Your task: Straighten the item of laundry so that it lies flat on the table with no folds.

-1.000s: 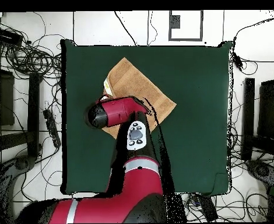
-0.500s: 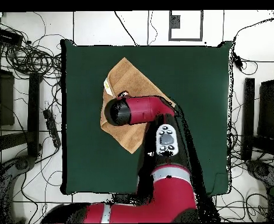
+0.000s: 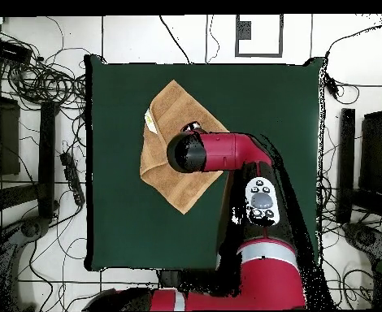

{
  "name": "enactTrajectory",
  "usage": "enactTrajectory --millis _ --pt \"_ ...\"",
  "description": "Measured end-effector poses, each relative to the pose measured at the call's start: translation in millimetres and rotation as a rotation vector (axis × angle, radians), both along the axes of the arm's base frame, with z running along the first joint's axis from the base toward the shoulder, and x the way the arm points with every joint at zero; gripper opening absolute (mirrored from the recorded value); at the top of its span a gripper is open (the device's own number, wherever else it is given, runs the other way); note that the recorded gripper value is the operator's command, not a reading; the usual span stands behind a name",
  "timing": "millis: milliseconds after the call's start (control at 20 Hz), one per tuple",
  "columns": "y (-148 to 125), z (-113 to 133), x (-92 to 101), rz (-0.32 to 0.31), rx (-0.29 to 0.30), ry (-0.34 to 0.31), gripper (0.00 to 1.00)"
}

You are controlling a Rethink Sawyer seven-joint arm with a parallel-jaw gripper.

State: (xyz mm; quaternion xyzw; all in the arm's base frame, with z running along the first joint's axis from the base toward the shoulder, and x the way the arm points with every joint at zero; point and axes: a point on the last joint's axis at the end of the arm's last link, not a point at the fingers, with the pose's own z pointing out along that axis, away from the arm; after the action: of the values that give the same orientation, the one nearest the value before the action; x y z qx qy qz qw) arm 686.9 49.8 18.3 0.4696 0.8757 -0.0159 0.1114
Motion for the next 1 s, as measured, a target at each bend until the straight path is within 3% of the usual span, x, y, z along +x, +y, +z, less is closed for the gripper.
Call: enactTrajectory --millis 650,1000 --pt "17 -6 -6.6 0.021 0.009 0.014 1.0" --pt "42 -18 -15.8 0.057 0.011 0.035 1.0"
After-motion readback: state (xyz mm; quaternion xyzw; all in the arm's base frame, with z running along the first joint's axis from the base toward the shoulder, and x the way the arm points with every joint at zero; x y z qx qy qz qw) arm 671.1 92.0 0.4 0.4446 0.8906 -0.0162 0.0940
